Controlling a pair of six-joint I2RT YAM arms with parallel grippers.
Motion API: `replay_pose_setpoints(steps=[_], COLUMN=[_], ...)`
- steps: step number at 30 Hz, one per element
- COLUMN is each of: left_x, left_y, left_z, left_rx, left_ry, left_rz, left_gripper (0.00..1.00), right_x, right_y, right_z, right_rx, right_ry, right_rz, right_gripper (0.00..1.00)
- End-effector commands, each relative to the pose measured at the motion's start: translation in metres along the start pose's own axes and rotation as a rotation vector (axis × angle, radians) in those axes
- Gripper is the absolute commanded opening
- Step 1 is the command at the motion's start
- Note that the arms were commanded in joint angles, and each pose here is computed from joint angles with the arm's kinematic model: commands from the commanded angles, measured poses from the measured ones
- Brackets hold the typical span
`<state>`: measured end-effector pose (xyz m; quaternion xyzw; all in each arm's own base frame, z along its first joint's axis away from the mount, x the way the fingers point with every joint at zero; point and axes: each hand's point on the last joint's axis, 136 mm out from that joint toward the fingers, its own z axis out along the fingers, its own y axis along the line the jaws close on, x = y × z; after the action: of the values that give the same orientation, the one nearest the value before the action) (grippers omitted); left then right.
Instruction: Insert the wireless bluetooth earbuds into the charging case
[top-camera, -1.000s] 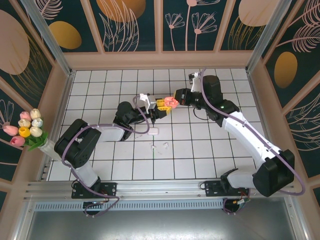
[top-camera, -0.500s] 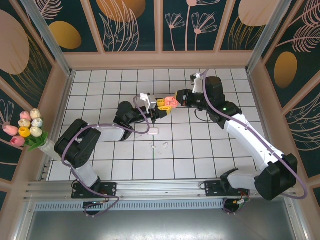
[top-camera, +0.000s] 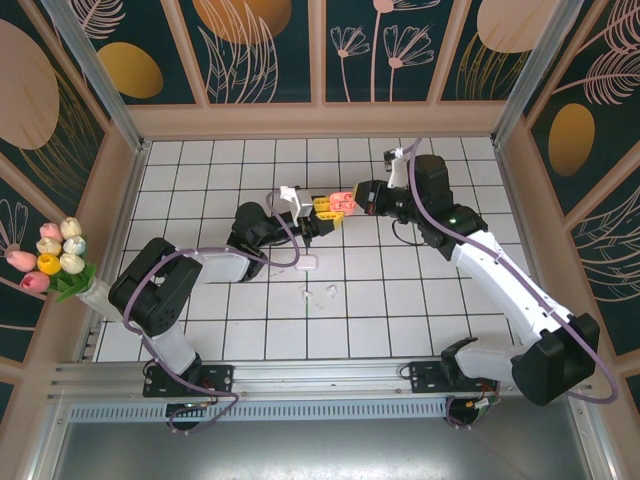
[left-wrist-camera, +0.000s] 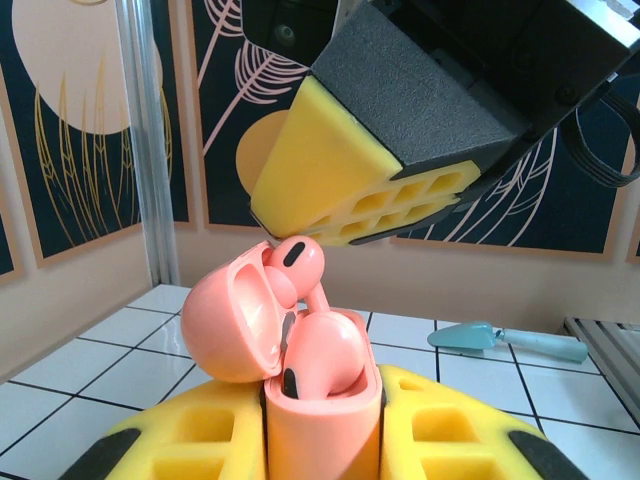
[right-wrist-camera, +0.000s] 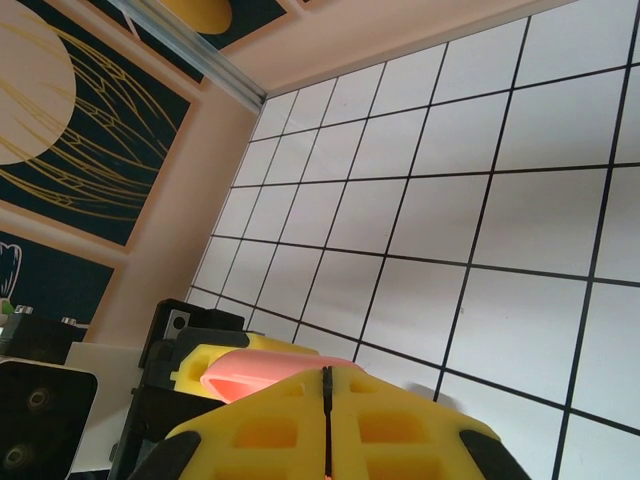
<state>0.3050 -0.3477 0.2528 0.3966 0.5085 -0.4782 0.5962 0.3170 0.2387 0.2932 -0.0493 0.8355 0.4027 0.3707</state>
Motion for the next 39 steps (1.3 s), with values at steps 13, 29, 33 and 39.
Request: replay_pose_setpoints(steps=[13, 29, 33, 39], left_x=[-0.016, -0.017, -0.017, -0.017], left_y=[0.001, 0.002, 0.002, 0.002], left_z=[0.004, 0.004, 0.004, 0.003], left_rx=[0.009, 0.007, 0.003, 0.003], left_ry=[-0.042, -0.046, -0.046, -0.046], left_rz=[0.039, 0.039, 0.038, 0.038], left_gripper=[0.00, 0.00, 0.00, 0.00], right_x=[0.004, 0.025, 0.032, 0.030], right_y=[0.008, 0.006, 0.006, 0.006], right_z=[-0.006, 0.001, 0.001, -0.007], right_rx=[-0.027, -0.038, -0.039, -0.021], right_ry=[0.008, 0.088, 0.114, 0.096], right_rz=[0.012, 0.015, 0.014, 0.000], right_gripper=[0.10, 0.10, 0.10, 0.10])
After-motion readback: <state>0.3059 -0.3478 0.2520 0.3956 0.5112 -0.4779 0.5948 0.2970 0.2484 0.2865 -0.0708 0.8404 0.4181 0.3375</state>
